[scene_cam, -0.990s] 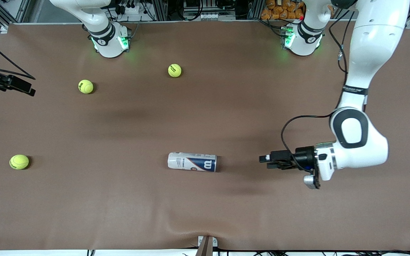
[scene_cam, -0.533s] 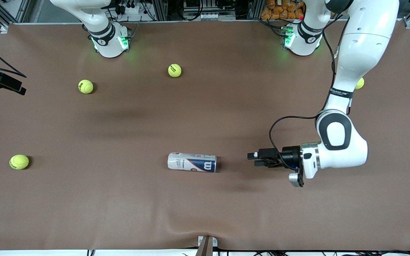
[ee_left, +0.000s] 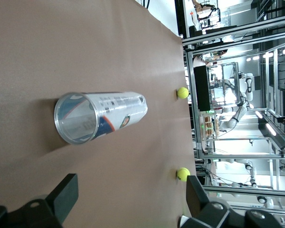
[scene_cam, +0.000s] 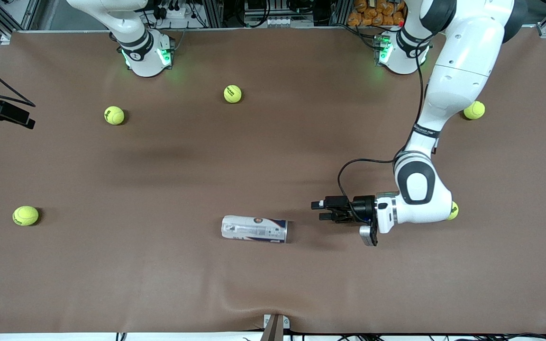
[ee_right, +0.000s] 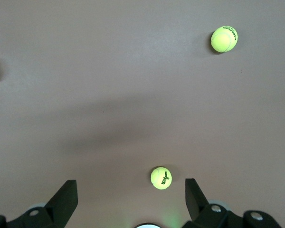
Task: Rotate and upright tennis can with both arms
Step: 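Move the open left gripper toward the can's open rim end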
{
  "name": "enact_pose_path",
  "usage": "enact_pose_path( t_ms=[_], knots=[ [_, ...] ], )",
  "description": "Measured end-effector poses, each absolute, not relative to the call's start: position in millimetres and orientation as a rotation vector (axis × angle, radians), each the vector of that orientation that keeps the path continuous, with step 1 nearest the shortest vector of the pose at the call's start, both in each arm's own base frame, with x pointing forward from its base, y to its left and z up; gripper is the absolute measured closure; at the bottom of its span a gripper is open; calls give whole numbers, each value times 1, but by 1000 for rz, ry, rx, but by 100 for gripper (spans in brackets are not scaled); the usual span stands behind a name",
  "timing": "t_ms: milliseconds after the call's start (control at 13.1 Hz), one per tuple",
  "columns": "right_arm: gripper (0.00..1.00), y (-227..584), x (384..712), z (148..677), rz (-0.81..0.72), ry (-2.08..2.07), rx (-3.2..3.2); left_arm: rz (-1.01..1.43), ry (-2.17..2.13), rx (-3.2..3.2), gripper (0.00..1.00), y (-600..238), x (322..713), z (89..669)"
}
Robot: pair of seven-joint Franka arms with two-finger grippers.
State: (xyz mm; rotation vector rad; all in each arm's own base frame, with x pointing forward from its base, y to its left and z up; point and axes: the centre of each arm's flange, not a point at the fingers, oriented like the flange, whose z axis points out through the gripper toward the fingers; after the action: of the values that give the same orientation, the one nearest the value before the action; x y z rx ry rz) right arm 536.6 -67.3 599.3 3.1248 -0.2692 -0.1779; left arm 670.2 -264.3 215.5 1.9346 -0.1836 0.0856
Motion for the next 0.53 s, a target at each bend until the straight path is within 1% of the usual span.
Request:
enact_pose_path(
  t_ms=[228, 533],
  knots=[
    [0, -68, 537, 599, -179, -268, 3125, 124, -206, 1956, 0, -278, 674, 212],
    [0, -69, 538, 596, -183, -266, 3125, 174, -217, 1972, 0, -277, 690, 184]
  ],
)
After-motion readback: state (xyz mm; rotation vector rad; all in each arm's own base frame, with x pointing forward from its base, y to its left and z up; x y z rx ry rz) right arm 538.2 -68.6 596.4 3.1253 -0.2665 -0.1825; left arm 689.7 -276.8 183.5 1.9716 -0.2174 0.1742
